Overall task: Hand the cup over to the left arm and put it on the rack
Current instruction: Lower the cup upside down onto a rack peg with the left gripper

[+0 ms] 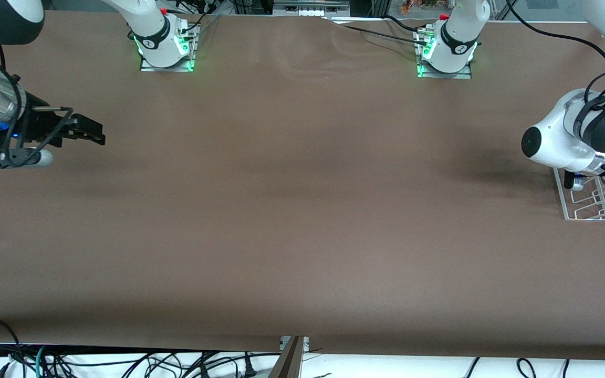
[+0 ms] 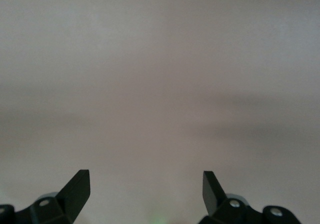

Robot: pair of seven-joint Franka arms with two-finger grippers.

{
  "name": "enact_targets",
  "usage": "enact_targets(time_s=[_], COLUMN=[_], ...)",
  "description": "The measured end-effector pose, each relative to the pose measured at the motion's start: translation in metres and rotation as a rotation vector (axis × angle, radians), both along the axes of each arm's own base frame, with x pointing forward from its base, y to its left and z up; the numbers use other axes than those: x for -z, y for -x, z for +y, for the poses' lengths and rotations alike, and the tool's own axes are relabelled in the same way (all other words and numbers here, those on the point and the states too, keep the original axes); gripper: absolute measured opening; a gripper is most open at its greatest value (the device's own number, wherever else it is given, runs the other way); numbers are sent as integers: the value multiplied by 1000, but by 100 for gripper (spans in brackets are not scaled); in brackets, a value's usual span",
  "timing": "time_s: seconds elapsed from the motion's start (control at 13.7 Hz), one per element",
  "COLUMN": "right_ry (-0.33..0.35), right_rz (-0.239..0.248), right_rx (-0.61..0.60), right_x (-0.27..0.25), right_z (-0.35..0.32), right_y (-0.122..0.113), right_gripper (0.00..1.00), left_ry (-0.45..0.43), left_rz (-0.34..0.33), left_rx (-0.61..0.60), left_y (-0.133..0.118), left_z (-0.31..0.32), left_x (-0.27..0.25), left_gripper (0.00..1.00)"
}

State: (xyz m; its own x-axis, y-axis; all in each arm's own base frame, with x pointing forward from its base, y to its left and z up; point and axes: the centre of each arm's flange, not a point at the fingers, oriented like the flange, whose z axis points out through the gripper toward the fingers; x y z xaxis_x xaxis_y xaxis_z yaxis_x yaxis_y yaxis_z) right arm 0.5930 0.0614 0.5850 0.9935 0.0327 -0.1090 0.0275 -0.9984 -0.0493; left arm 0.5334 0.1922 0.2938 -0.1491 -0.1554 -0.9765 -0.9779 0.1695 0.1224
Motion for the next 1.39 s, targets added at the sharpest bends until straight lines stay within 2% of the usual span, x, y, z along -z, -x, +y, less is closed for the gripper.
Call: enact_targets(time_s=[0.15,0.29,0.66,1.02,1.39], right_ry=[1,2,-9,-17,-12], right_rz=[-5,25,61,35,27], right_rx=[6,-1,1,-87,-98], right_x=[-3,-2,9,11,12], right_z=[-4,0,-12,-14,-15], right_y=[0,4,2,-2,-3], right_gripper=[100,100,100,100,100], left_ry=[0,11,18,-2,-3], left_rz=[-11,-27,-59,-64,-69], left_rx=[10,7,19,54,65], left_y=[5,11,25,28,29], left_z=[2,0,-3,9,14], left_x=[6,13,35,41,45], left_gripper=[68,68,68,68,68])
